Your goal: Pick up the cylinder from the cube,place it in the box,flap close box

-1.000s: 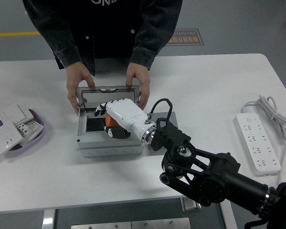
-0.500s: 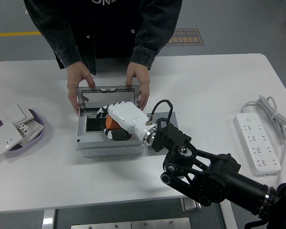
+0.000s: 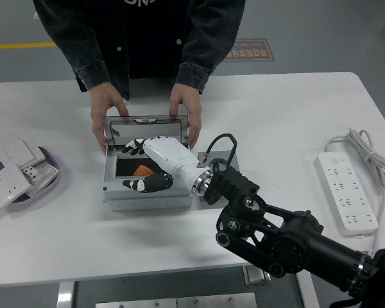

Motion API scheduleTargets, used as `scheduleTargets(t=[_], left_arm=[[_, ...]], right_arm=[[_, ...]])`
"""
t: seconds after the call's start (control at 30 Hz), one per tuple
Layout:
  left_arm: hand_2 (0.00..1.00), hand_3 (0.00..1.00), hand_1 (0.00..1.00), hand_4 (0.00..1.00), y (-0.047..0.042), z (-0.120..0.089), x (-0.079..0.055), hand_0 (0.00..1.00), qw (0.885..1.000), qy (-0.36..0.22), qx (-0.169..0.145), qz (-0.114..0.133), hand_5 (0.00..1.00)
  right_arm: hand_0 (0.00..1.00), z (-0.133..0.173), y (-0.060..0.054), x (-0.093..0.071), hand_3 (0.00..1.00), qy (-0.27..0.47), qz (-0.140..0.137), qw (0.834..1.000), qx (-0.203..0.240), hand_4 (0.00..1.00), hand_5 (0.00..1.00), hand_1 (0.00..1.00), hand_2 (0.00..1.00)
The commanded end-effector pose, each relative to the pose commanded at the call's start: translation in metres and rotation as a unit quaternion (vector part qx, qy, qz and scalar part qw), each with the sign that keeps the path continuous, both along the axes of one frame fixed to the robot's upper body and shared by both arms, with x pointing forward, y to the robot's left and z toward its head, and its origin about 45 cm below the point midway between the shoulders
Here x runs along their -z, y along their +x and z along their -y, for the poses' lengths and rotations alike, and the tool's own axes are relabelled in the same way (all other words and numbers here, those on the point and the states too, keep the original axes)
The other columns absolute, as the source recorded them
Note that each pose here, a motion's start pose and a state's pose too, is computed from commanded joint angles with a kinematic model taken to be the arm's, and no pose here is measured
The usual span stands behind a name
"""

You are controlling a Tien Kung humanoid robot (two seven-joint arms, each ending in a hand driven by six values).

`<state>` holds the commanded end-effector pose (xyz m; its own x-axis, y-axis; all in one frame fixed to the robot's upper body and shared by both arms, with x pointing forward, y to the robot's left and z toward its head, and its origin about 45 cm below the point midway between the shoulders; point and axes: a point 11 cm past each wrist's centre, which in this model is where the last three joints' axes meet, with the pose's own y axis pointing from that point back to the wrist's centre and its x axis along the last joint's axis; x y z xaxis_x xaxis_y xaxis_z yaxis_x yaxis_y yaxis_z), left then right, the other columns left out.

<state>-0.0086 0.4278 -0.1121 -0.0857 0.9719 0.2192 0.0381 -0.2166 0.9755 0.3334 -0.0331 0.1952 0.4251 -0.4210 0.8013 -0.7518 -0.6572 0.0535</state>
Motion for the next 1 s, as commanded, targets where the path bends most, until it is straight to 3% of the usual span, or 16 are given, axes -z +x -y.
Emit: scheduleTargets(t=[0.07, 0.2, 0.27, 0.3, 0.43, 0.47, 0.5, 0.6, 0.83, 1.0], left_arm=[[0.589, 0.641, 0.665, 0.719, -0.0008, 0.0, 0.0, 0.637, 1.0, 0.0, -0.001, 0.0, 0.293], [0.59, 0.642, 0.665, 0.718, -0.0028, 0.0, 0.0, 0.638, 1.0, 0.0, -0.002, -0.002, 0.294], [0.59, 0.642, 0.665, 0.718, -0.004, -0.002, 0.0, 0.638, 1.0, 0.002, -0.002, -0.003, 0.294], [0.589, 0.641, 0.665, 0.717, -0.0045, -0.002, -0.001, 0.637, 1.0, 0.002, -0.002, -0.004, 0.294], [0.589, 0.641, 0.665, 0.717, -0.0046, -0.004, -0.001, 0.637, 1.0, 0.004, -0.001, -0.004, 0.294], [0.589, 0.641, 0.665, 0.717, -0.0044, -0.004, -0.001, 0.637, 1.0, 0.004, -0.001, -0.004, 0.294], [0.589, 0.641, 0.665, 0.716, -0.0038, -0.004, -0.001, 0.637, 1.0, 0.004, -0.001, -0.004, 0.293], [0.589, 0.641, 0.665, 0.716, -0.0013, -0.005, -0.002, 0.637, 1.0, 0.004, 0.002, -0.002, 0.293], [0.589, 0.64, 0.665, 0.711, 0.0015, -0.008, -0.003, 0.637, 1.0, 0.007, 0.004, -0.002, 0.289], [0.589, 0.639, 0.665, 0.709, 0.0013, -0.008, -0.003, 0.637, 1.0, 0.008, 0.005, -0.002, 0.287]], right_arm=[[0.794, -0.002, -0.002, -0.014, 0.766, 0.045, -0.007, 0.999, -0.005, 0.931, 0.45, 0.7, 0.713], [0.792, 0.01, 0.009, -0.048, 0.766, 0.112, -0.011, 0.994, 0.009, 0.902, 0.439, 0.696, 0.713], [0.792, 0.016, 0.015, -0.067, 0.766, 0.134, -0.008, 0.991, 0.015, 0.902, 0.439, 0.696, 0.713], [0.771, 0.019, 0.018, -0.073, 0.724, 0.141, -0.01, 0.99, 0.018, 0.801, 0.394, 0.677, 0.695], [0.771, 0.025, 0.037, -0.09, 0.724, 0.154, -0.025, 0.987, 0.036, 0.801, 0.394, 0.677, 0.695], [0.771, 0.025, 0.041, -0.09, 0.724, 0.155, -0.029, 0.987, 0.04, 0.801, 0.394, 0.677, 0.695], [0.69, 0.024, 0.046, -0.091, 0.703, 0.155, -0.034, 0.986, 0.044, 0.736, 0.386, 0.618, 0.66], [0.69, 0.023, 0.059, -0.088, 0.703, 0.142, -0.042, 0.988, 0.054, 0.736, 0.386, 0.618, 0.66], [0.648, 0.032, 0.08, -0.06, 0.7, 0.075, -0.053, 0.993, 0.079, 0.745, 0.392, 0.595, 0.645], [0.645, 0.032, 0.077, -0.049, 0.7, 0.031, -0.047, 0.996, 0.071, 0.749, 0.392, 0.593, 0.642]])
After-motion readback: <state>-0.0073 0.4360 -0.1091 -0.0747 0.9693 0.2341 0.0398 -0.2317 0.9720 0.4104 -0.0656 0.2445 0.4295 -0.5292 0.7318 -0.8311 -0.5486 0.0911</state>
